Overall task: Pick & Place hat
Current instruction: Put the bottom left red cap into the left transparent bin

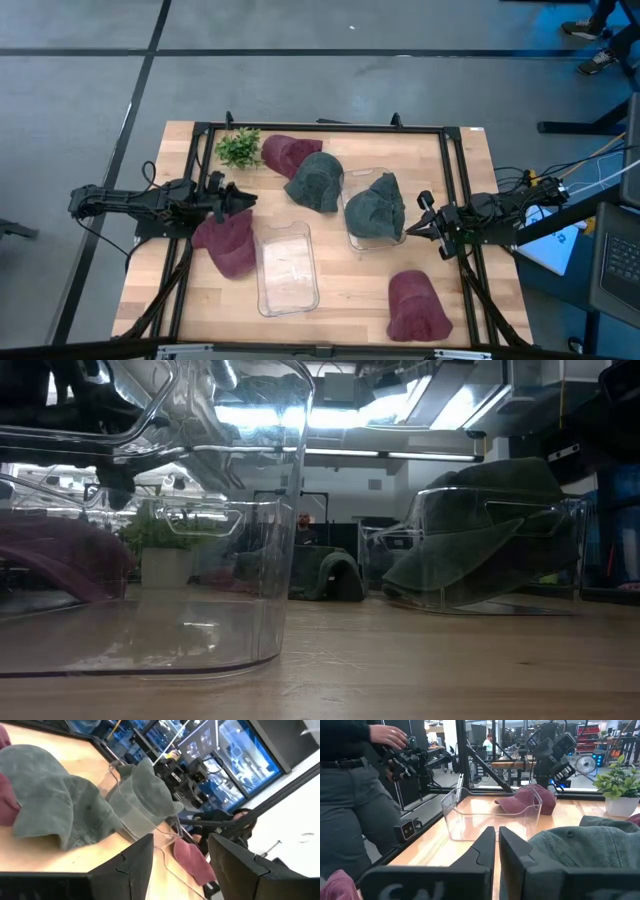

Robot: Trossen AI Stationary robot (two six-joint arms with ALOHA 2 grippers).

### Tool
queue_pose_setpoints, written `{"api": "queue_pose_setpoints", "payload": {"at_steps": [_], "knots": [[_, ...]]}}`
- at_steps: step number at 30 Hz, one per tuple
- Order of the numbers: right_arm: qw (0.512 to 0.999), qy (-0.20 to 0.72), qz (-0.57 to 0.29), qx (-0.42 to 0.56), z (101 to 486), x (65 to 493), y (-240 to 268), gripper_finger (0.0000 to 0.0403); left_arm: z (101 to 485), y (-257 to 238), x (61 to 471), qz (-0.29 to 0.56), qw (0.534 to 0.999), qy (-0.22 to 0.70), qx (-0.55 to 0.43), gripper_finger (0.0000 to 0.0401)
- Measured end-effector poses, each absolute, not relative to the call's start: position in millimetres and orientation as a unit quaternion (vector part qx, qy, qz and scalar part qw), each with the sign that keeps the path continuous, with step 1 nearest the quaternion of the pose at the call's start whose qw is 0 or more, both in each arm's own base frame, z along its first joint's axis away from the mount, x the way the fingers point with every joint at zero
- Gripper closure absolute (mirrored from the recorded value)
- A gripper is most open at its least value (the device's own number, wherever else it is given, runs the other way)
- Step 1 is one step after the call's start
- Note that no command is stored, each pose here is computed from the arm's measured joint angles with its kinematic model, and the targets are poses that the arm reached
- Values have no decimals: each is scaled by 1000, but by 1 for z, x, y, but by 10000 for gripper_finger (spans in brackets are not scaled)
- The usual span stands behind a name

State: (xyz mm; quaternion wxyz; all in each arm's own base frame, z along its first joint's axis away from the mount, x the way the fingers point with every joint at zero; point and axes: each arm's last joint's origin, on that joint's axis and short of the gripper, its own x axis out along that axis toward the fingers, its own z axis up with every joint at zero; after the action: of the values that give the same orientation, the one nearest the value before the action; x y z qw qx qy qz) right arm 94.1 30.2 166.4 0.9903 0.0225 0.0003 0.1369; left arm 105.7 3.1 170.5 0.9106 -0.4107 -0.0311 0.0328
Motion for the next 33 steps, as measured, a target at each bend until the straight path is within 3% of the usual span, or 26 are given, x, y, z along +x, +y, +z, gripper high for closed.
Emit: {"api": "queue_pose_setpoints", "payload": {"at_steps": [7,18,25,33], "knots": [[990,0,137,23,166,94,30,377,168,4,106,58,931,-25,-361,216],[990,0,137,23,166,94,30,377,164,-1,106,-22,946,26,-321,216],[990,0,137,23,166,94,30,377,164,-1,106,-27,970,26,-241,216],[990,0,137,23,166,94,30,377,160,-2,105,-33,972,48,-227,217]]}}
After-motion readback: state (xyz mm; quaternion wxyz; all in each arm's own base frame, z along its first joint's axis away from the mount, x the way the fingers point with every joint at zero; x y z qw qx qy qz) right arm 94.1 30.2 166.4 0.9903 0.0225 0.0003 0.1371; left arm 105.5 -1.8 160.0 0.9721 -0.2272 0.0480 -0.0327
